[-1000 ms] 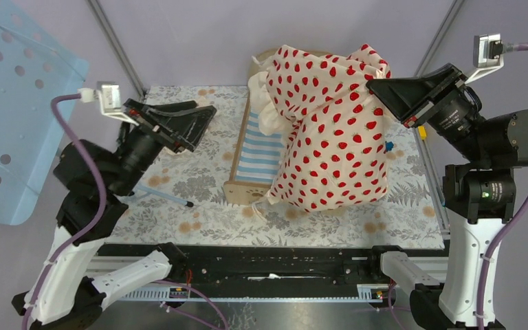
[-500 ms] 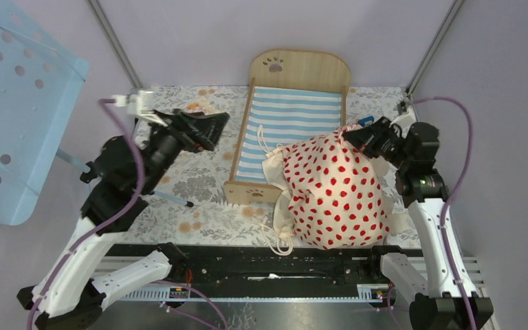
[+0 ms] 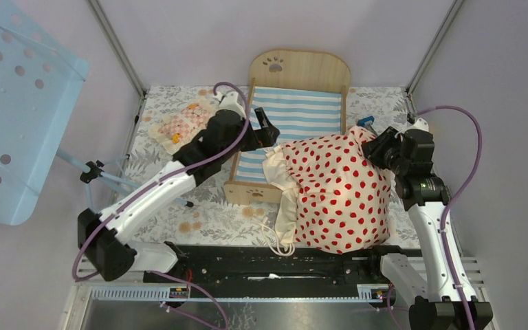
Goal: Set up the pet bed
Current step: Place the mattress at the center of the board, then pick up the mattress at the center of the board.
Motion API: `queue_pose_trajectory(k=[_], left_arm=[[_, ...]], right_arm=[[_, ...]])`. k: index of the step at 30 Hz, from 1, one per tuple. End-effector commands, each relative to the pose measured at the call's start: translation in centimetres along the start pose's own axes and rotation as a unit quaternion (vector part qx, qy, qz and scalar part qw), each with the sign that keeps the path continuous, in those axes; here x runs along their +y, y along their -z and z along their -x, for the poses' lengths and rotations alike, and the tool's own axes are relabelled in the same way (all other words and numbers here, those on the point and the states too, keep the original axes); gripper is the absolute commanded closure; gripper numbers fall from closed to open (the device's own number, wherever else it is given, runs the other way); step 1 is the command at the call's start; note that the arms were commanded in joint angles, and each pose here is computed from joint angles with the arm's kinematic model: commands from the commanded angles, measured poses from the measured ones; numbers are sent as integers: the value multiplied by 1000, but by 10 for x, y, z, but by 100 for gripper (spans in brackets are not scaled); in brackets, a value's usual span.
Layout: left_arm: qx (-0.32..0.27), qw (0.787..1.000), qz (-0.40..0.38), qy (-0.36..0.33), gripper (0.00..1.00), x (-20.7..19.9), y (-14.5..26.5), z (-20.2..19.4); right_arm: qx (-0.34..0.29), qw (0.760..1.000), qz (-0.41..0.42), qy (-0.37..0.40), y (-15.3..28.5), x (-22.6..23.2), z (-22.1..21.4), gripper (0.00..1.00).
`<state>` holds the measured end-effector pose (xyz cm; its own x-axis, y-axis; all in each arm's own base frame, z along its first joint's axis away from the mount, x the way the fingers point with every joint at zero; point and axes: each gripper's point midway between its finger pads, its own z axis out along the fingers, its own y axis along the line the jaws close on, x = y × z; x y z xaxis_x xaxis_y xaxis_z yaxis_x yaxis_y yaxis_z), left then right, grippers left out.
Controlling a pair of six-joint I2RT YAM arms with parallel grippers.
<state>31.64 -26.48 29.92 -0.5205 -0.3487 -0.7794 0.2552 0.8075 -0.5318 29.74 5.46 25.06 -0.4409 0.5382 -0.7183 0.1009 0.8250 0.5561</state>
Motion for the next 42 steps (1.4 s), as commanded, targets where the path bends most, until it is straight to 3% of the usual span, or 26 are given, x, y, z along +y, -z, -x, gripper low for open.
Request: queue_pose_trajectory(k=[1, 9, 13, 19, 30, 32, 41, 42], left_arm=[[-14, 999, -11, 41, 1, -23, -23, -1], [28, 999, 13, 43, 1, -45, -75, -55], [31, 997, 43, 59, 1, -43, -92, -70], [52, 992, 94, 70, 1, -31, -115, -96], [107, 986, 100, 76, 3, -21, -141, -147], [111, 987, 89, 78, 15, -21, -143, -152], [102, 993, 40, 37, 99, -42, -146, -138], [100, 994, 38, 32, 100, -43, -145, -136]], right_arm=[[-10, 997, -75, 15, 4, -27, 5, 64], [14, 998, -64, 20, -8, -27, -5, 41], [13, 998, -59, 29, -7, -25, -4, 35], [19, 998, -53, 30, -8, -25, -7, 31], [22, 998, -48, 29, -9, -23, -9, 28], [21, 998, -49, 29, -9, -23, -8, 28], [12, 994, -95, 48, -15, -27, 20, 4], [16, 993, -101, 51, -19, -26, 25, 3]])
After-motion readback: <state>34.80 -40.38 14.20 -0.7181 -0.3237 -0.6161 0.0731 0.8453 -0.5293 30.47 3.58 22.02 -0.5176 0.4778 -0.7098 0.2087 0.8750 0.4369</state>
